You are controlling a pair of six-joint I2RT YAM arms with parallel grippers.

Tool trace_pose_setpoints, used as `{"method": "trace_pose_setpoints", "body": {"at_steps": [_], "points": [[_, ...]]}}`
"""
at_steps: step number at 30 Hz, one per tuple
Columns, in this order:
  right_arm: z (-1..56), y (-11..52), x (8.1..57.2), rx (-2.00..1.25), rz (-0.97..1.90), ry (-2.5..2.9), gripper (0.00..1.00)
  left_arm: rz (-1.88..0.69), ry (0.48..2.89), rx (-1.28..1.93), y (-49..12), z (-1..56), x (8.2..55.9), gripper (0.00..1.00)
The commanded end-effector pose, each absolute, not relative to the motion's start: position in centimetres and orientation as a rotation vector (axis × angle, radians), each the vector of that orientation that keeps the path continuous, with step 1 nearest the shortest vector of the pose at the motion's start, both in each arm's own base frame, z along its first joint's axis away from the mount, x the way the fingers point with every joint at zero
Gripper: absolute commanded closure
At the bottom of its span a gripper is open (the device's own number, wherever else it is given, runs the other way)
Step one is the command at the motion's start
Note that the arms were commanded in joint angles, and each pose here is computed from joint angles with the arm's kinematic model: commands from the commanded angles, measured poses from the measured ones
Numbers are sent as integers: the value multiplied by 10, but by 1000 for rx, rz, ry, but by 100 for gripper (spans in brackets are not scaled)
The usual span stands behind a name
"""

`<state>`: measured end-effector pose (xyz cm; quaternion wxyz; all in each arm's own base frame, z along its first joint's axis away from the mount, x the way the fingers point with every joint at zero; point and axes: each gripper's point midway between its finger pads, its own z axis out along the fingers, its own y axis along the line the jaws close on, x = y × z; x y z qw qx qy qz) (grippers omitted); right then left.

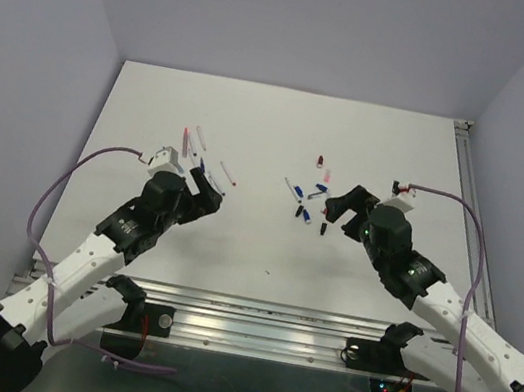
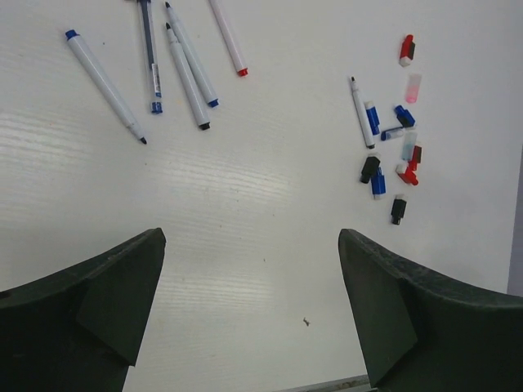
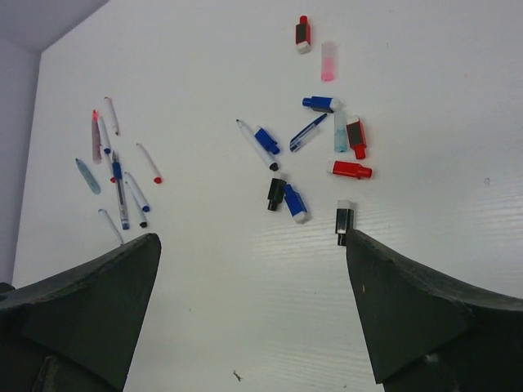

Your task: Open the pen caps

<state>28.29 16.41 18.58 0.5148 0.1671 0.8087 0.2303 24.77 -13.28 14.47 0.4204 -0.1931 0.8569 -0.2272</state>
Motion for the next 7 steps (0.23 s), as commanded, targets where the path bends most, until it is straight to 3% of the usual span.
{"method": "trace_pose_setpoints", "body": {"at_steps": [1,7], "points": [[186,151,280,453,548,1887,0,-557,2054,-531,-122,174,254,1],[185,148,277,465,552,1877,0,-554,2037,-542,-118,179,251,1]]}}
